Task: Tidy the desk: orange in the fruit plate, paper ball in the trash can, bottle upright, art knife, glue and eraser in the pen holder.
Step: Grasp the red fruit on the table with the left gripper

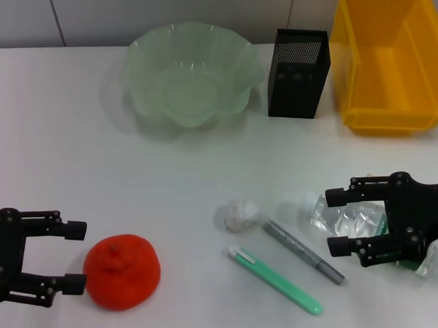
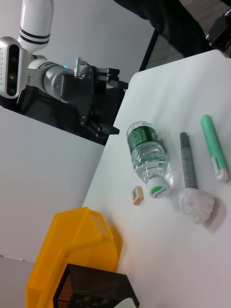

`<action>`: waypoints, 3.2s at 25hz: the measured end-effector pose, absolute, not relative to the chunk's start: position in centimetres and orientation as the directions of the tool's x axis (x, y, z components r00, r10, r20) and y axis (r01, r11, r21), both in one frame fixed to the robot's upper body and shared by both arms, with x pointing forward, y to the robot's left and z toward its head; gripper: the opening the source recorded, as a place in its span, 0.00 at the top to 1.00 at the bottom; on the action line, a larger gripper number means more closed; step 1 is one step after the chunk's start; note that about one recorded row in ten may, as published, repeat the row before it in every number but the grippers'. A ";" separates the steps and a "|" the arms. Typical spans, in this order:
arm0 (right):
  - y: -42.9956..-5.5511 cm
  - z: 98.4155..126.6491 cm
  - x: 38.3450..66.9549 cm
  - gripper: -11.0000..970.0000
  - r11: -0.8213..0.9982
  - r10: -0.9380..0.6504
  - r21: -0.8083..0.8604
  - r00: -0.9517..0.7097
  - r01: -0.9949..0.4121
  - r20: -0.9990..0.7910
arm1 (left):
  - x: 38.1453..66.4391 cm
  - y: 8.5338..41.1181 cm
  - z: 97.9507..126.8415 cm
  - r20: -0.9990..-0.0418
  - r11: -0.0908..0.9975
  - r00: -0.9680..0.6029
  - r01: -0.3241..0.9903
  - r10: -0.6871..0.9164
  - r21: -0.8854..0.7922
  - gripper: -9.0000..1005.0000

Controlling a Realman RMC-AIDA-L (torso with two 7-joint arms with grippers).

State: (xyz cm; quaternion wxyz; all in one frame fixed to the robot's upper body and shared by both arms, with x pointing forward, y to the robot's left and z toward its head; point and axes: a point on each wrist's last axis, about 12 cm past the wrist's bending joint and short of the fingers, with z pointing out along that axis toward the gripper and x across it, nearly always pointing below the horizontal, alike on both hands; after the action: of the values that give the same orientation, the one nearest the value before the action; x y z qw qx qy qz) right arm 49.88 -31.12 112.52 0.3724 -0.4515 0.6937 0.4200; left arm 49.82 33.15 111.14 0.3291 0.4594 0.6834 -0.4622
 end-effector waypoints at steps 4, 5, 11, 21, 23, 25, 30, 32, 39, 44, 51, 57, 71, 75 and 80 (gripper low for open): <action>-31.1 112.5 49.9 0.19 0.240 -0.314 0.246 -0.314 -0.939 -0.896 | 49.8 33.2 111.1 -0.874 0.151 -0.361 0.932 0.324 -0.329 0.18; -31.1 112.5 49.9 0.19 0.240 -0.314 0.246 -0.314 -0.939 -0.896 | 49.8 33.2 111.1 -0.874 0.151 -0.361 0.932 0.324 -0.329 0.18; -31.2 112.5 49.9 0.19 0.243 -0.314 0.244 -0.314 -0.939 -0.896 | 49.9 33.2 111.1 -0.876 0.160 -0.362 0.931 0.319 -0.327 0.19; -32.1 112.3 49.4 0.20 0.267 -0.316 0.249 -0.329 -0.931 -0.890 | 50.8 33.1 112.4 -0.857 0.209 -0.386 0.920 0.342 -0.331 0.20; -32.2 112.3 49.4 0.20 0.270 -0.317 0.250 -0.331 -0.930 -0.889 | 51.2 32.7 113.4 -0.843 0.240 -0.383 0.920 0.378 -0.310 0.21; -32.4 112.3 49.3 0.20 0.271 -0.321 0.249 -0.331 -0.930 -0.887 | 51.3 32.6 113.7 -0.834 0.256 -0.375 0.922 0.405 -0.290 0.21; -32.4 112.7 49.4 0.20 0.256 -0.351 0.251 -0.331 -0.934 -0.876 | 51.2 31.8 113.2 -0.799 0.281 -0.370 0.924 0.474 -0.261 0.22; -32.3 113.0 49.6 0.20 0.242 -0.376 0.253 -0.331 -0.937 -0.865 | 51.2 31.7 112.8 -0.791 0.285 -0.372 0.923 0.485 -0.259 0.22; -31.2 113.8 50.5 0.20 0.209 -0.457 0.252 -0.322 -0.945 -0.829 | 50.9 31.2 111.2 -0.795 0.276 -0.368 0.925 0.482 -0.262 0.23; -30.5 113.8 50.9 0.20 0.192 -0.482 0.256 -0.319 -0.947 -0.816 | 50.8 31.0 110.3 -0.799 0.276 -0.368 0.925 0.475 -0.262 0.24; -30.0 113.8 51.1 0.21 0.181 -0.492 0.256 -0.313 -0.950 -0.812 | 51.0 29.9 108.1 -0.807 0.278 -0.359 0.927 0.469 -0.251 0.25; -30.0 113.7 51.1 0.21 0.184 -0.491 0.255 -0.314 -0.949 -0.813 | 51.1 29.7 107.6 -0.811 0.282 -0.350 0.929 0.469 -0.238 0.26; -30.1 113.5 51.2 0.21 0.201 -0.488 0.250 -0.318 -0.947 -0.813 | 50.7 29.8 107.4 -0.824 0.260 -0.327 0.939 0.462 -0.227 0.29; -30.1 113.5 51.2 0.21 0.202 -0.487 0.250 -0.318 -0.947 -0.813 | 50.7 29.8 107.4 -0.828 0.261 -0.326 0.939 0.457 -0.226 0.40; -30.1 113.5 51.2 0.21 0.204 -0.485 0.250 -0.319 -0.947 -0.814 | 50.7 29.8 107.4 -0.827 0.261 -0.327 0.938 0.457 -0.227 0.68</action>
State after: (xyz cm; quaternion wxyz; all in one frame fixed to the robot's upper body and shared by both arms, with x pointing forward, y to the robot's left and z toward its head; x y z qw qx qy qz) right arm 51.15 -30.06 113.45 0.3003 -0.5002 0.7153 0.3846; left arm 50.66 29.80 107.43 0.3242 0.4812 0.7248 -0.3715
